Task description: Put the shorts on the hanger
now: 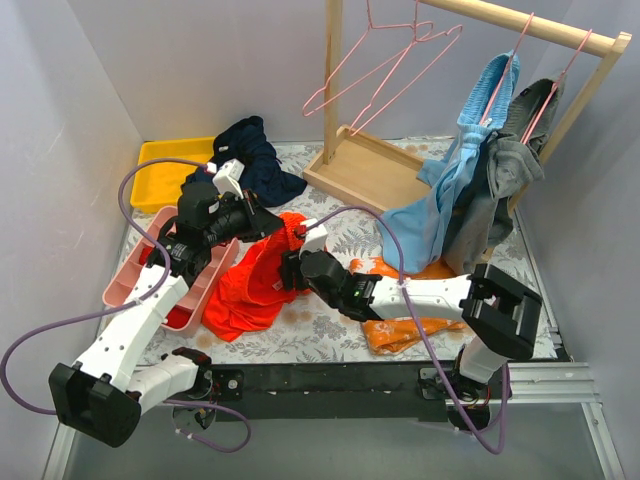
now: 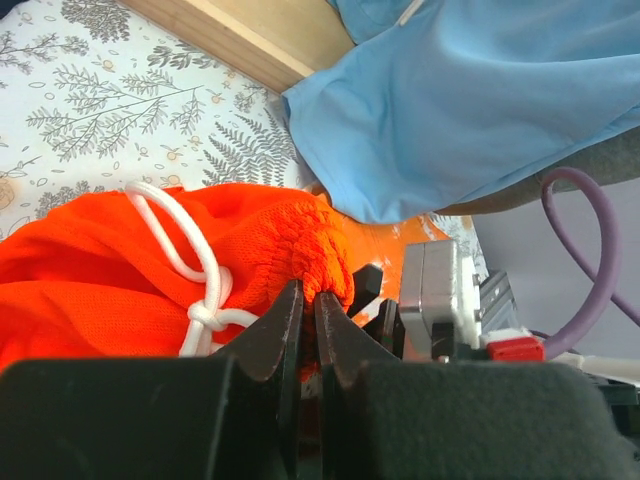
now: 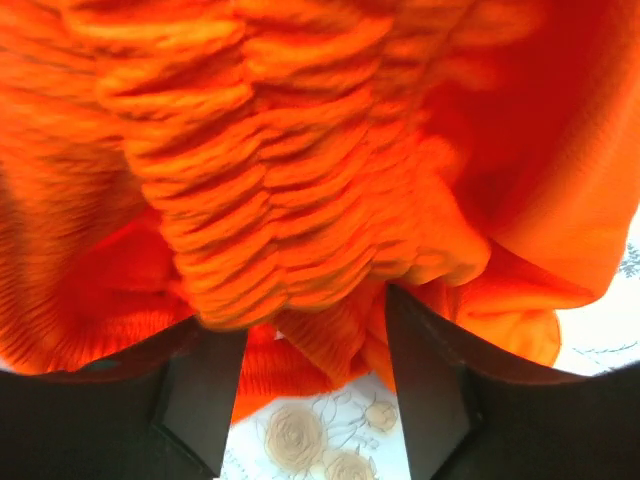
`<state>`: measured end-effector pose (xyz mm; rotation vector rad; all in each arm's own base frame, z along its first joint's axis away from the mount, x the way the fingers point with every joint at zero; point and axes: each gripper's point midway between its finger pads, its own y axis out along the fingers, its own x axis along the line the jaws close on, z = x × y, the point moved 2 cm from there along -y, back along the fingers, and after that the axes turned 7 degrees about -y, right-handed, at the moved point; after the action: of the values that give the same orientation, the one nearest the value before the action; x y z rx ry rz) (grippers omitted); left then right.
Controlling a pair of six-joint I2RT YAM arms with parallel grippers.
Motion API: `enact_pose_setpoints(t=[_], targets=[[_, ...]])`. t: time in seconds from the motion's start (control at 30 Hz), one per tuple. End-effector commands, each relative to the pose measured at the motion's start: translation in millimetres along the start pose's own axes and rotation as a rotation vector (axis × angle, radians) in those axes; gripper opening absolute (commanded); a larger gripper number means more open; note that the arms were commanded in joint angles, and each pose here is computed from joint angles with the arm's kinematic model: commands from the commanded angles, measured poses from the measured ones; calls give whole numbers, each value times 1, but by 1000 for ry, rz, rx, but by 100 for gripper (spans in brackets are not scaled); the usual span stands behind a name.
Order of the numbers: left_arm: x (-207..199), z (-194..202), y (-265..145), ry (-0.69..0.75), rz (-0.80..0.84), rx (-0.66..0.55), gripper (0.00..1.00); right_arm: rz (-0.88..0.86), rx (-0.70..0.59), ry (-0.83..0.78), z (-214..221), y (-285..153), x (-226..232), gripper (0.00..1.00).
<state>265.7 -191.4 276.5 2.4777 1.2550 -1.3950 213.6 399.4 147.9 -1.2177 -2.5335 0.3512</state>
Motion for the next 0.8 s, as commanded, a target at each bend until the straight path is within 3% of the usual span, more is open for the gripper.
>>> enact_pose_setpoints(t=[0.0,0.03,0.07,0.2,0.23,0.3,0.43,0.57,0.77], targets=[[-7,-17,-5,19,-27,-58,0,145,-120,45,-35,2,-15,20],[-7,-19,-7,27,-41,-60,0,213,-126,70,-37,-4,-26,6],[-5,-23,-7,33,-63,-75,0,255,-123,66,-39,-12,-36,1],[-6,-25,-8,55,-68,-68,0,399,-167,35,-90,-74,-71,1],[-8,-24,-8,57,-60,-63,0,446,-121,-33,-89,-90,-84,1],[-11,-23,-8,65,-39,-47,0,461,-153,-41,-128,-123,-91,1],[-22,-17,-5,88,37,15,0,509,-125,-128,-156,-162,-108,1],[-20,-1,7,90,58,96,0,494,17,-158,-127,-150,-121,1],[3,36,45,43,34,207,2,418,316,-107,-25,-104,-147,1]])
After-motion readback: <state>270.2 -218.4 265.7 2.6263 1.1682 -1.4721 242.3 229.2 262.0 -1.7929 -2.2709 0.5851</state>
